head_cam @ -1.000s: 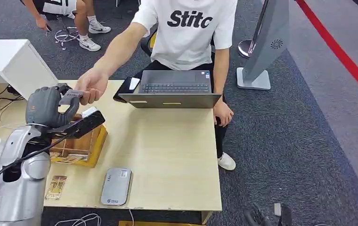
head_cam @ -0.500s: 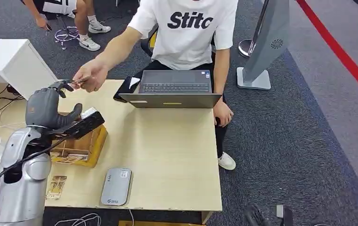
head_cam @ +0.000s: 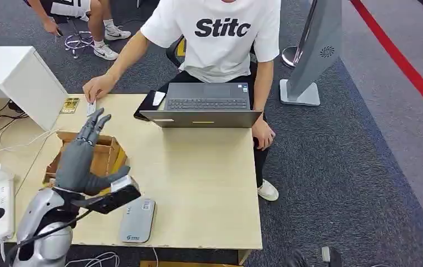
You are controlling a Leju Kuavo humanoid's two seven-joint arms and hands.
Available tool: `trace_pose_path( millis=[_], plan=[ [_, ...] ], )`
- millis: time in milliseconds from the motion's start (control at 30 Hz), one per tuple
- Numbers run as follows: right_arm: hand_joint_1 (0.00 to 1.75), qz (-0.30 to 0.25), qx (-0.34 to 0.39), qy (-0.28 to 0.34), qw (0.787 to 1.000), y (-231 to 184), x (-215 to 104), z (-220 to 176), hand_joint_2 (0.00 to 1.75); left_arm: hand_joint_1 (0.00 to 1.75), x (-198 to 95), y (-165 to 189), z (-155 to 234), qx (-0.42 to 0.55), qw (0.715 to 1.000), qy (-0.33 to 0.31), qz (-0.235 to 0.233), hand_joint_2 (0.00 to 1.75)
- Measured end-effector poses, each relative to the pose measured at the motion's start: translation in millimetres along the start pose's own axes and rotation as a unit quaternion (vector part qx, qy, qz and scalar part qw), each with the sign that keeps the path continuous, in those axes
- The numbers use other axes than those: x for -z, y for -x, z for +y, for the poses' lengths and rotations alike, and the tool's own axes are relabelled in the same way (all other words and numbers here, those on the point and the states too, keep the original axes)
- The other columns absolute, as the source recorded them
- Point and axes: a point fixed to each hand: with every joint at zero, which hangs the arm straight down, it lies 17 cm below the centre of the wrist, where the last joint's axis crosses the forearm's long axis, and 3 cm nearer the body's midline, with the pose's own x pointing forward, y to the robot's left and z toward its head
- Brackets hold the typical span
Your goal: Pass the card to the sensor for recognition and then transmit it.
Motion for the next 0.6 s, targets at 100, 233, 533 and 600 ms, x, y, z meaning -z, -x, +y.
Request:
trace_pose_path(
  millis=[100,233,533,600],
  plan=[
    [0.00,0.003,0.012,-0.006,1.000,9.0,-7.0,6.7,1.75,0.00,-19.3,-5.1,-25.8,0.023,0.999,0.031,-0.010,1.75],
    [0.00,0.020,0.004,0.004,1.000,19.1,-10.0,5.7,1.75,0.00,-31.7,-1.8,-43.4,0.047,0.997,0.064,-0.006,1.75],
    [0.00,0.051,-0.054,-0.002,0.997,32.9,-7.7,15.8,1.75,0.00,-73.9,67.7,-87.0,0.162,0.973,0.159,0.032,1.75],
    [0.00,0.052,-0.070,-0.004,0.996,31.5,-4.9,18.9,1.75,0.00,-77.3,86.0,-88.2,0.183,0.968,0.168,0.044,1.75]
  ],
)
